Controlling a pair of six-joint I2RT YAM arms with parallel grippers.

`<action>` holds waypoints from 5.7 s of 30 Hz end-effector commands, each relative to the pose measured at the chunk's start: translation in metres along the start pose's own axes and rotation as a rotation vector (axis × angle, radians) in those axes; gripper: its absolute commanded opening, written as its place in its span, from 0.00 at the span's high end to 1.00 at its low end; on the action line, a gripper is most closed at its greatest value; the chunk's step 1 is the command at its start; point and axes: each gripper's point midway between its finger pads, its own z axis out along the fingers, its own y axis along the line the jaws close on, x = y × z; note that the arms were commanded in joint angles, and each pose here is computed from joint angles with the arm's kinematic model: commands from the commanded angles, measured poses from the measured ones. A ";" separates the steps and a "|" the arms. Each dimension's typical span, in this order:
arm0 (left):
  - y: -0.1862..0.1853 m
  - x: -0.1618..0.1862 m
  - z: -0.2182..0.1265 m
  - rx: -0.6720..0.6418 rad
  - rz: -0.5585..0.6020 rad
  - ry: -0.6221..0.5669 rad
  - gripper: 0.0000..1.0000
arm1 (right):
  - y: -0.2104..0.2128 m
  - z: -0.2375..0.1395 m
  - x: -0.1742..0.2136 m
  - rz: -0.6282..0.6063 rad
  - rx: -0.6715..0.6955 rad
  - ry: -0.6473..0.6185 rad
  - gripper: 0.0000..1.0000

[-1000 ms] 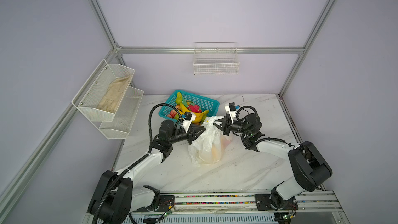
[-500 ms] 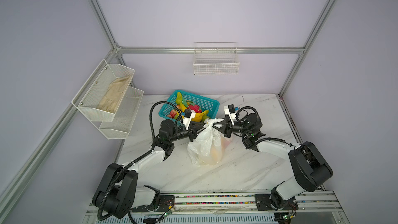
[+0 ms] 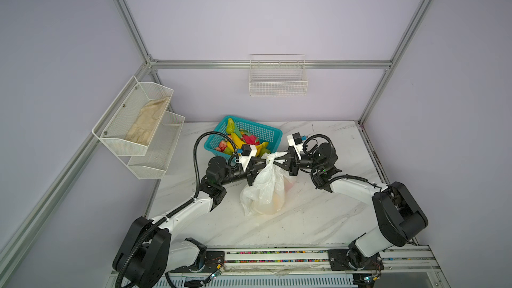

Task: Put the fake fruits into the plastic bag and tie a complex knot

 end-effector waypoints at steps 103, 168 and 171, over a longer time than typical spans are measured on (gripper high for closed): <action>0.025 0.005 -0.011 -0.283 0.083 -0.084 1.00 | -0.044 -0.046 0.005 -0.086 0.344 0.211 0.61; 0.117 -0.042 -0.098 -0.999 0.342 0.176 1.00 | -0.078 -0.136 0.051 0.102 1.200 0.241 1.00; 0.124 -0.037 -0.107 -1.036 0.333 0.191 1.00 | -0.080 -0.136 0.058 0.145 1.207 0.227 1.00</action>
